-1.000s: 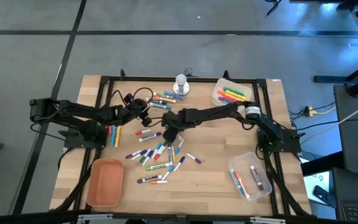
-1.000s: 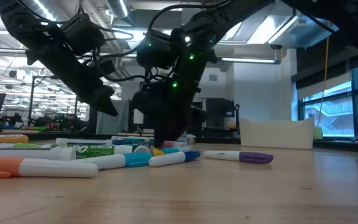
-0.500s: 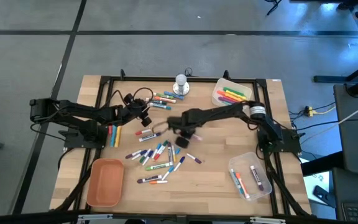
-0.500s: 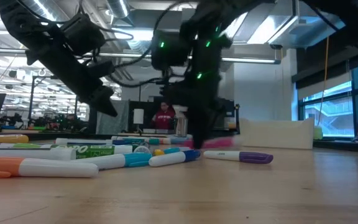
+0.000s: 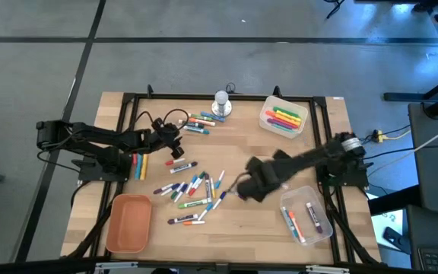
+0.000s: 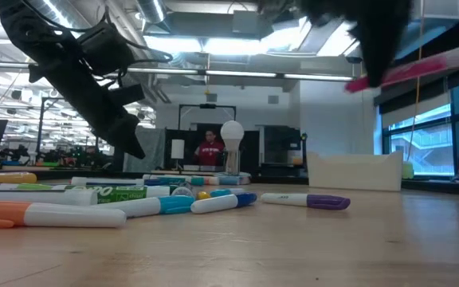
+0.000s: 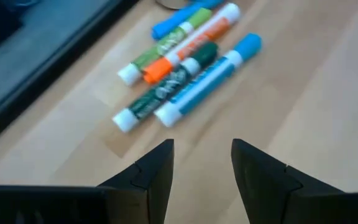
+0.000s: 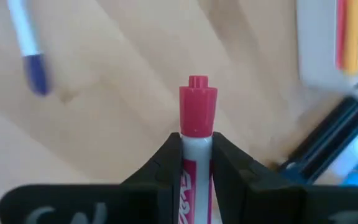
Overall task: Pick & Place Markers
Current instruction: Put the medium pink marker pen into the transparent bin, then put the medium blue marker pen into the transparent bin
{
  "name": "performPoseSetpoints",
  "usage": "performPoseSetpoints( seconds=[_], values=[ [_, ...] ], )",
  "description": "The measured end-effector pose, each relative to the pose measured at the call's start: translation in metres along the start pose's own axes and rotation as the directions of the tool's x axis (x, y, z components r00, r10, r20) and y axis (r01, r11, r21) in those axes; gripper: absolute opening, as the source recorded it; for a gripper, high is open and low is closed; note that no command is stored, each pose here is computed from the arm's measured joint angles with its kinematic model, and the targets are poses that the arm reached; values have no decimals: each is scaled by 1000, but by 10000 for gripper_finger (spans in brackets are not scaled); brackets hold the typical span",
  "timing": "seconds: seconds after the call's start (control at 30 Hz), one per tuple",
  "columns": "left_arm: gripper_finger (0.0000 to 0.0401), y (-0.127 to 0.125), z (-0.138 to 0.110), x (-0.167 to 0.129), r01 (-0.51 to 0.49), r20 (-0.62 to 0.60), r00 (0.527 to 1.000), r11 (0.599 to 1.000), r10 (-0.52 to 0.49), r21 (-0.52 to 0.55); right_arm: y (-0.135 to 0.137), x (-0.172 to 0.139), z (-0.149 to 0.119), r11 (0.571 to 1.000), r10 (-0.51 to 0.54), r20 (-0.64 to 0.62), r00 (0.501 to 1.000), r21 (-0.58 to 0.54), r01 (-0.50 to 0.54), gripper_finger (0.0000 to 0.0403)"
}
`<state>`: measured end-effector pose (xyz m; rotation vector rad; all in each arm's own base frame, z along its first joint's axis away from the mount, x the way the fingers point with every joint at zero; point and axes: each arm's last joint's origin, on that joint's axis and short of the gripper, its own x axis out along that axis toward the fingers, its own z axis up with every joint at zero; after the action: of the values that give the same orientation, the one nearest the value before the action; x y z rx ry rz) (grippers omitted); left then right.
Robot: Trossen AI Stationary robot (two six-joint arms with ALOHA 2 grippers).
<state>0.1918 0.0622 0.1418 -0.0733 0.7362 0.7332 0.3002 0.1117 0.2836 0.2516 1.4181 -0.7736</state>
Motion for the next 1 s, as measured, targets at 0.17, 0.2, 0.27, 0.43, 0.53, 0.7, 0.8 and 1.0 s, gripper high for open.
performPoseSetpoints(
  seconds=[0.17, 0.2, 0.27, 0.43, 0.53, 0.7, 0.8, 1.0],
  values=[
    [157, 0, 0, 0, 10, -2, 1000, 1000, -10, -1, 12, -19, -49, 996, 64, -17, 998, 58, -63, 64],
    [157, 0, 0, 0, 9, -2, 1000, 1000, -9, -1, 17, -19, -58, 995, 74, -32, 997, 66, -72, 64],
    [157, 0, 0, 0, 9, -2, 1000, 1000, -9, -2, 23, -20, -76, 994, 88, -67, 994, 72, -83, 64],
    [157, 0, 0, 0, 8, -2, 1000, 1000, -8, -3, 27, -11, -112, 991, 46, -209, 977, 135, -18, 65],
    [157, 0, 0, 0, 8, -1, 1000, 1000, -8, -3, 26, -2, -123, 991, 2, -254, 967, 133, 33, 72],
    [157, 0, 1, 0, -8, 11, 1000, 1000, 8, -15, 23, 14, -125, 987, -63, -255, 965, 127, 98, 118],
    [157, 0, 3, 0, -18, 29, 999, 1000, 18, -23, 22, 19, -122, 984, -78, -263, 962, 137, 117, 145],
    [157, 0, 3, 0, -18, 30, 999, 1000, 18, -22, 21, 20, -120, 991, -77, -265, 961, 87, 104, 173]
  ],
)
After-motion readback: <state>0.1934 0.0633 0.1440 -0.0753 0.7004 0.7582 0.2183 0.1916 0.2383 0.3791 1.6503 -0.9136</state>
